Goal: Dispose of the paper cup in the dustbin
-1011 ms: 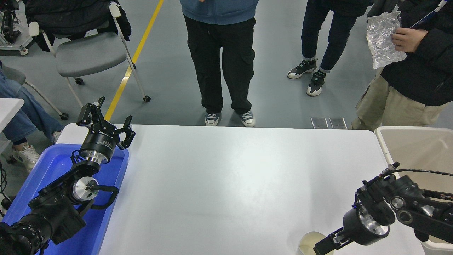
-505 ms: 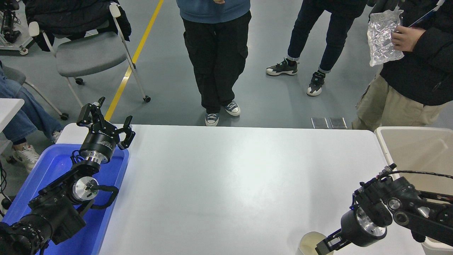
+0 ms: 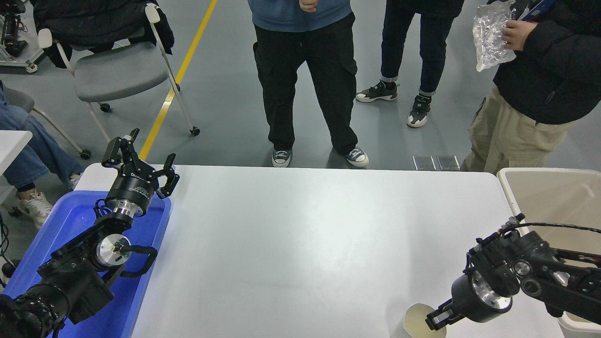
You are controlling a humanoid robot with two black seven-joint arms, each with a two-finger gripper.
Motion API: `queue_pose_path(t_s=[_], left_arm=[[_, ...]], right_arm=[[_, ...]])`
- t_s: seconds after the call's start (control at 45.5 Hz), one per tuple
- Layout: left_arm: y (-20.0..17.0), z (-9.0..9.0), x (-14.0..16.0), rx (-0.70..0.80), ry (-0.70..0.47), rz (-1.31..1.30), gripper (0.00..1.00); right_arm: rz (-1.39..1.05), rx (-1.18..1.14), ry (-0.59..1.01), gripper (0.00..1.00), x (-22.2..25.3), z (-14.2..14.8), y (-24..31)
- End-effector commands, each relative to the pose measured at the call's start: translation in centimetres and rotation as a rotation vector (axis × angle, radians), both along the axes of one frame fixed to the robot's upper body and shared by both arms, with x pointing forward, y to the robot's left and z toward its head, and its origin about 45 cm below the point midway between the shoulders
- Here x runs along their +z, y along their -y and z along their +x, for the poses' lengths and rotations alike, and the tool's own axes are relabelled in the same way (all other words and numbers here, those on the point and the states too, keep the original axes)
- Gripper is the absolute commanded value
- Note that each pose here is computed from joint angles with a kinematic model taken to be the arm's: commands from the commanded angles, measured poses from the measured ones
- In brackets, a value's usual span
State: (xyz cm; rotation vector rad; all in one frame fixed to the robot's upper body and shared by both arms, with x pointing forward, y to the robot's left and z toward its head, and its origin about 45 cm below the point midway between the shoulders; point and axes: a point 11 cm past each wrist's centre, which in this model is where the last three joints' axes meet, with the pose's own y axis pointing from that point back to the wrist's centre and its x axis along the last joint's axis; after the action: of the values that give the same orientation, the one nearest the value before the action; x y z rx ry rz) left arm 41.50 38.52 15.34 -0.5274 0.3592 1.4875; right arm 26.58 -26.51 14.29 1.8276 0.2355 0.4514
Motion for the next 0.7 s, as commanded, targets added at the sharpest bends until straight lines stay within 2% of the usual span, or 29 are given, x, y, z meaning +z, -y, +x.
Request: queue_pose_path(t_s=[0.0,0.22,0.462,0.681], left_arm=[[0.0,0.0,0.0,0.0,0.0,0.0,1.0],[0.0,0.0,0.0,0.0,0.0,0.0,1.0],[0.0,0.0,0.0,0.001,-0.001,0.001,1.0],[0.0,0.0,0.0,0.0,0.0,0.0,1.0]], right_arm=[[-0.006,-0.005,0.076,0.0,2.9,2.3,0.5],[0.042,-0.019,0.192,0.0,9.8,5.3,0.3],[0.102,-0.022,0.397,0.0,19.5,8.8,-0.6],[0.165,-0.016,0.522,0.0,26.3,9.9,-1.8]])
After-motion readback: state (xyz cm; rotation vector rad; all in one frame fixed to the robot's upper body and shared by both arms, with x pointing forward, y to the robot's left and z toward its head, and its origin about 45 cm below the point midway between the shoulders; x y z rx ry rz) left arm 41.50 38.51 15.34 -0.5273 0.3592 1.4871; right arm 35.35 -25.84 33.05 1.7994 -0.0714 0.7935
